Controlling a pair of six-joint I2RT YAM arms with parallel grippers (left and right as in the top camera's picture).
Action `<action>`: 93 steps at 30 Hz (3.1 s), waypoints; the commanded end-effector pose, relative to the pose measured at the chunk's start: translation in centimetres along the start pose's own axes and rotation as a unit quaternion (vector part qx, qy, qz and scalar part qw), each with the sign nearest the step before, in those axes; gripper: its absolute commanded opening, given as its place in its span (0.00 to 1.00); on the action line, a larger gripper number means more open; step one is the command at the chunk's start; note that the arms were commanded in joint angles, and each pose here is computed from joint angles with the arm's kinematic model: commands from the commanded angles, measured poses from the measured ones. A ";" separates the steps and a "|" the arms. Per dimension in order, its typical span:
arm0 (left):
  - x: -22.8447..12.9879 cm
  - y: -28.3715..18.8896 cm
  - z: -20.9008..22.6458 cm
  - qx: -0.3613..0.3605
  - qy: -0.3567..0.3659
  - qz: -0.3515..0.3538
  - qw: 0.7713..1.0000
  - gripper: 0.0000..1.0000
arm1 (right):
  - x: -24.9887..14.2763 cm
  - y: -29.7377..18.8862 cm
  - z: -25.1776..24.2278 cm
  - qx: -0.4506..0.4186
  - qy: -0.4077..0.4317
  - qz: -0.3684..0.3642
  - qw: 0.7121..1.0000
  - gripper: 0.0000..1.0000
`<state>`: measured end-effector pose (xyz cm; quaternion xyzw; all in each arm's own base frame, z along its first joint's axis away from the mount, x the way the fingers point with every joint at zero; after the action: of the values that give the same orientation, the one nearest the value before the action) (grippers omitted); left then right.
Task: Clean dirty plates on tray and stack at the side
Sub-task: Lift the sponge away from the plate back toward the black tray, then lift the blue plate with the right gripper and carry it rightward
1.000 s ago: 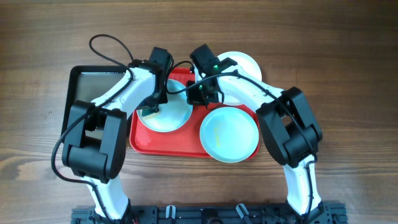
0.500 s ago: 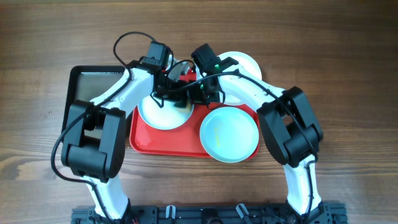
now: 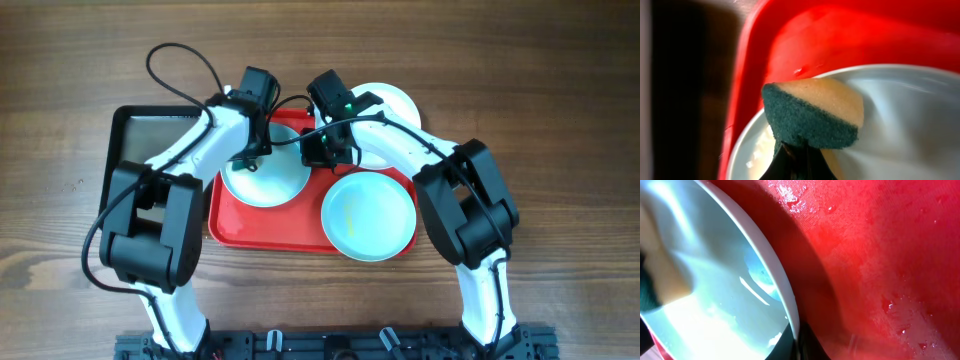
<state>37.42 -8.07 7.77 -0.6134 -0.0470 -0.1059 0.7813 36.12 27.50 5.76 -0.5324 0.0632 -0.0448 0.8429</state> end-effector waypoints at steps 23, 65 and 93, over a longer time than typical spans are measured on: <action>5.4 -7.8 6.8 -0.070 -0.118 0.008 0.991 0.04 | -0.5 -0.5 0.2 -0.072 -0.016 -0.036 0.997 0.04; 6.1 -7.8 6.9 -0.072 -0.121 -0.010 0.990 0.04 | -12.6 -22.2 10.2 -0.371 -0.193 -0.649 0.636 0.04; 6.1 -7.6 7.8 -0.070 -0.132 -0.009 0.989 0.04 | -11.1 -14.5 8.1 -0.241 -0.228 -0.352 0.875 0.04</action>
<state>42.11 -3.76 18.19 -0.6724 -0.1356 -0.0486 0.7260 26.30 29.92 24.99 -0.7291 -0.3980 -0.3007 0.4686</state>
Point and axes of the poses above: each gripper's point midway between its finger pads, its own y axis out along the fingers, its own z axis along the line the jaws close on, x = y × z, the point moved 6 cm from there along -y, back along the fingers, and after that the axes turned 14 degrees about y, right-handed, at the moved point
